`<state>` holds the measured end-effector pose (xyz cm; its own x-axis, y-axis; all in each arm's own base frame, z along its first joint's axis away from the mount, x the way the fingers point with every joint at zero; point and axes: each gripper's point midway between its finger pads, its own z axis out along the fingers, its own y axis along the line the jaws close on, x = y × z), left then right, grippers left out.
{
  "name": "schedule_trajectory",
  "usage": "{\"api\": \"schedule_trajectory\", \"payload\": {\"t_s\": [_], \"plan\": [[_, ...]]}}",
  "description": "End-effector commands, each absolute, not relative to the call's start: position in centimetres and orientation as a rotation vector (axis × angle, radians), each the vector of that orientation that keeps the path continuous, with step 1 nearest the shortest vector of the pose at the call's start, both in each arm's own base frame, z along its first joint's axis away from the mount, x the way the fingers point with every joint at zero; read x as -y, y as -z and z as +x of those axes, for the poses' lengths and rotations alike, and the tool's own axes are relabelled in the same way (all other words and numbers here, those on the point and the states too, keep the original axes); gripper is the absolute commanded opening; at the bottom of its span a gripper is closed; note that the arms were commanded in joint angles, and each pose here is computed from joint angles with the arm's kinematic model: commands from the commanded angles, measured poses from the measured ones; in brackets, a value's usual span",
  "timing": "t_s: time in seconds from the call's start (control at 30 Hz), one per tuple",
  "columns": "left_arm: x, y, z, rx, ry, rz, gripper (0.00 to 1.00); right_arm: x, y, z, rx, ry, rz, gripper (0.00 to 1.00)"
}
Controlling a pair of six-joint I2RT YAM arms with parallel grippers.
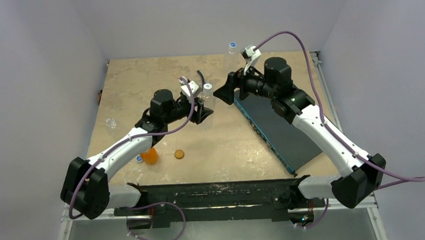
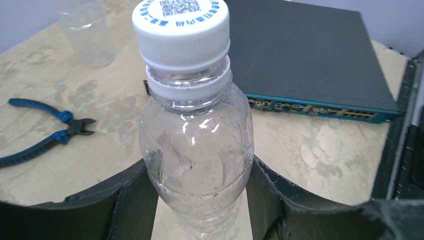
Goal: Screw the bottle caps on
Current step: Screw the bottle cap onto the plastic bottle.
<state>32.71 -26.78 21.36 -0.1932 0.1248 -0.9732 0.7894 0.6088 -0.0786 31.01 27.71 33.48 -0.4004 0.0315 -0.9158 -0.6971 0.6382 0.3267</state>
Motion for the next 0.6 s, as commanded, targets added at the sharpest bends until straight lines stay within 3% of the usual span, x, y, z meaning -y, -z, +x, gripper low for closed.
{"api": "schedule_trajectory", "payload": {"t_s": [0.0, 0.2, 0.57], "plan": [[27.6, -24.4, 29.4, -1.567, 0.879, 0.901, 0.00, -28.0, -36.2, 29.2, -1.609, -1.087, -0.763, 0.82], [27.9, -25.4, 26.0, -1.519, 1.082, 1.003, 0.00, -28.5, -37.3, 26.9, -1.464, -1.271, -0.949, 0.76], [28.3, -26.4, 23.8, -1.475, 1.204, 1.070, 0.00, -29.1, -36.8, 26.2, -1.436, -1.366, -0.972, 0.77]]}}
